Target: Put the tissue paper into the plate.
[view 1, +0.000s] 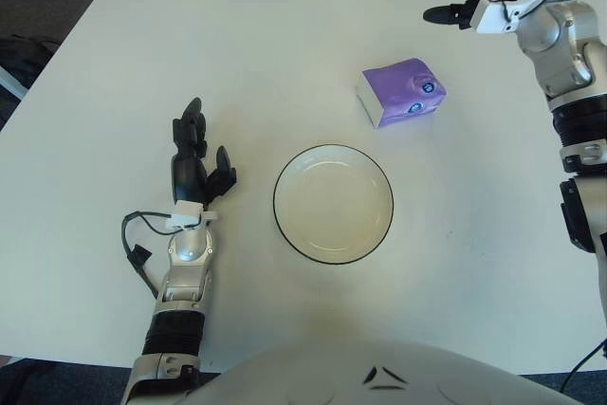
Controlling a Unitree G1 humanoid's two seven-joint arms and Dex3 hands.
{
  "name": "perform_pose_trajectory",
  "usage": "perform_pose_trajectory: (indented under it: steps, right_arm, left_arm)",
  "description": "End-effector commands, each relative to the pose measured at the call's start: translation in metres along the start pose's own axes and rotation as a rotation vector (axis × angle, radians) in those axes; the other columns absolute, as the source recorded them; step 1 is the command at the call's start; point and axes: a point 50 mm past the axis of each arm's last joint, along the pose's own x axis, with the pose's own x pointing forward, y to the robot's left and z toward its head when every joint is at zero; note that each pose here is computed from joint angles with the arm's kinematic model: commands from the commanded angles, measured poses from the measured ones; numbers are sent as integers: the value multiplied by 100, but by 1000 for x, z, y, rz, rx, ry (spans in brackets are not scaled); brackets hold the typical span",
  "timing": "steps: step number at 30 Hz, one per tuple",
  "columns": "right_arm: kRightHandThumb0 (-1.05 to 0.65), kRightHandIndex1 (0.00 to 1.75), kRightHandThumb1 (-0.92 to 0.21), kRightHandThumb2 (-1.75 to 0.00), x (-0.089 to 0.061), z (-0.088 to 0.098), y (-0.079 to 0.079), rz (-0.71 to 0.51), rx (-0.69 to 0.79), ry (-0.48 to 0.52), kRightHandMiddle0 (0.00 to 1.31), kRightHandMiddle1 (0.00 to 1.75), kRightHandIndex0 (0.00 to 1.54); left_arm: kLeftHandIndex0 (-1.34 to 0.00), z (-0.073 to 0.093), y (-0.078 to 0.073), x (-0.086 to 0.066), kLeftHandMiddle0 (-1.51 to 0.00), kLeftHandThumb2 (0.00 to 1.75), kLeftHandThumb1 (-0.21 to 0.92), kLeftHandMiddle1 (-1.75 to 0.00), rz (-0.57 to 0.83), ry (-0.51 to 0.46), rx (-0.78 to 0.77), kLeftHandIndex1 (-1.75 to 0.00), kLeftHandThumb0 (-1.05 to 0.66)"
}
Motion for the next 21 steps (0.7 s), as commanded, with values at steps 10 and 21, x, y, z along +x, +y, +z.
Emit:
perform_pose_trajectory:
  steps: [10, 21]
  right_arm:
    - [-105, 1, -92, -58, 2, 4, -1, 244, -202, -139, 0, 2, 0]
    - [-105, 0, -92, -45, -2, 5, 16, 383, -277, -204, 0, 0, 0]
  left_arm:
    - [0, -56, -6, -67, -26, 79, 92, 0, -19, 332, 37, -56, -66]
    - [0, -56, -4, -67, -27, 79, 92, 0, -17, 332, 37, -57, -66]
